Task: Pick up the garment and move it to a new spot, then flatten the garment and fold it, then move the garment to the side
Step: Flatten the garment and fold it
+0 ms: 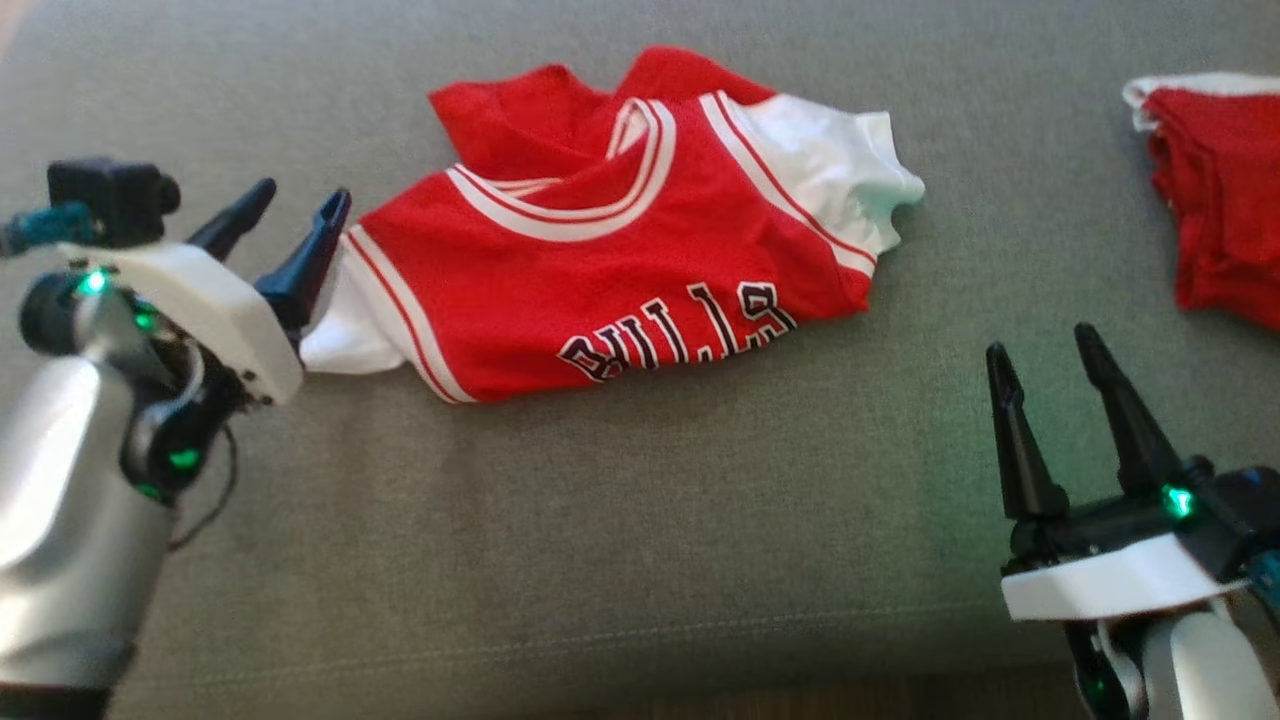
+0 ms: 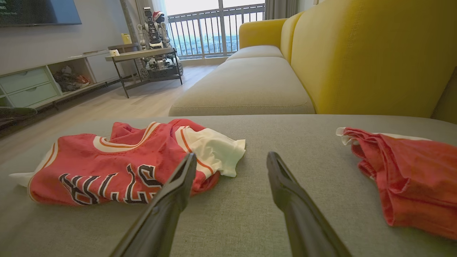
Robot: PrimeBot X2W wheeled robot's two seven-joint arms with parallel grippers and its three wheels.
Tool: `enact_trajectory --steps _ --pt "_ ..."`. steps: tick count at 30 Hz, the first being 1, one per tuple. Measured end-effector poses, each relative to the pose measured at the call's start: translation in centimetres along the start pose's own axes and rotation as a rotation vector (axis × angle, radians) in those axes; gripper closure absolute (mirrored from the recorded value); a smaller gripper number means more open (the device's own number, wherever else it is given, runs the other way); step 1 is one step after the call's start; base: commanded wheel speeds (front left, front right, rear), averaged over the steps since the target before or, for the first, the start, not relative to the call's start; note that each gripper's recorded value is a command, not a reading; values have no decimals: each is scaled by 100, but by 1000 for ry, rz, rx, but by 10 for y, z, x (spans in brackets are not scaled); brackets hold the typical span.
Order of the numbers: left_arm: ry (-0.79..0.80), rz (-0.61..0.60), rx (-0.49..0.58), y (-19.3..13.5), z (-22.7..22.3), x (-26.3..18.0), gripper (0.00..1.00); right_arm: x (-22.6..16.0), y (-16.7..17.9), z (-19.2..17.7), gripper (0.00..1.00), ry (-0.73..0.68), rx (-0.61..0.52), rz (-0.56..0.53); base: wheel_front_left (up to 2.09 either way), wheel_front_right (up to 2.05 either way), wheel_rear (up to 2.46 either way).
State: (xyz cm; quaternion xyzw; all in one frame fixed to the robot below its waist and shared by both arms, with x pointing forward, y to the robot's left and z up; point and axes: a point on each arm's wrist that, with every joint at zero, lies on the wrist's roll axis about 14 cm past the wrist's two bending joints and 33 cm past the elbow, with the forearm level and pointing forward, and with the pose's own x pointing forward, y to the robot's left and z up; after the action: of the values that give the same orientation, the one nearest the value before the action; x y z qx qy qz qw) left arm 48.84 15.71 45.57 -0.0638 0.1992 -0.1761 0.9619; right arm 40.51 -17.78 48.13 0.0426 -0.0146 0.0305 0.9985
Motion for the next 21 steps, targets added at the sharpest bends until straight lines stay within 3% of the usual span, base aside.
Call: enact_trajectory --steps 8,20,21 --pt "240 -34 85 16 -47 29 0 11 -13 -9 0 16 -8 -35 0 0 0" --pt "343 -134 115 5 -74 33 0 9 -25 -17 0 39 -2 -70 0 0 0" --pt "349 -137 119 5 -75 34 6 9 -25 -17 0 38 2 -71 0 0 0"
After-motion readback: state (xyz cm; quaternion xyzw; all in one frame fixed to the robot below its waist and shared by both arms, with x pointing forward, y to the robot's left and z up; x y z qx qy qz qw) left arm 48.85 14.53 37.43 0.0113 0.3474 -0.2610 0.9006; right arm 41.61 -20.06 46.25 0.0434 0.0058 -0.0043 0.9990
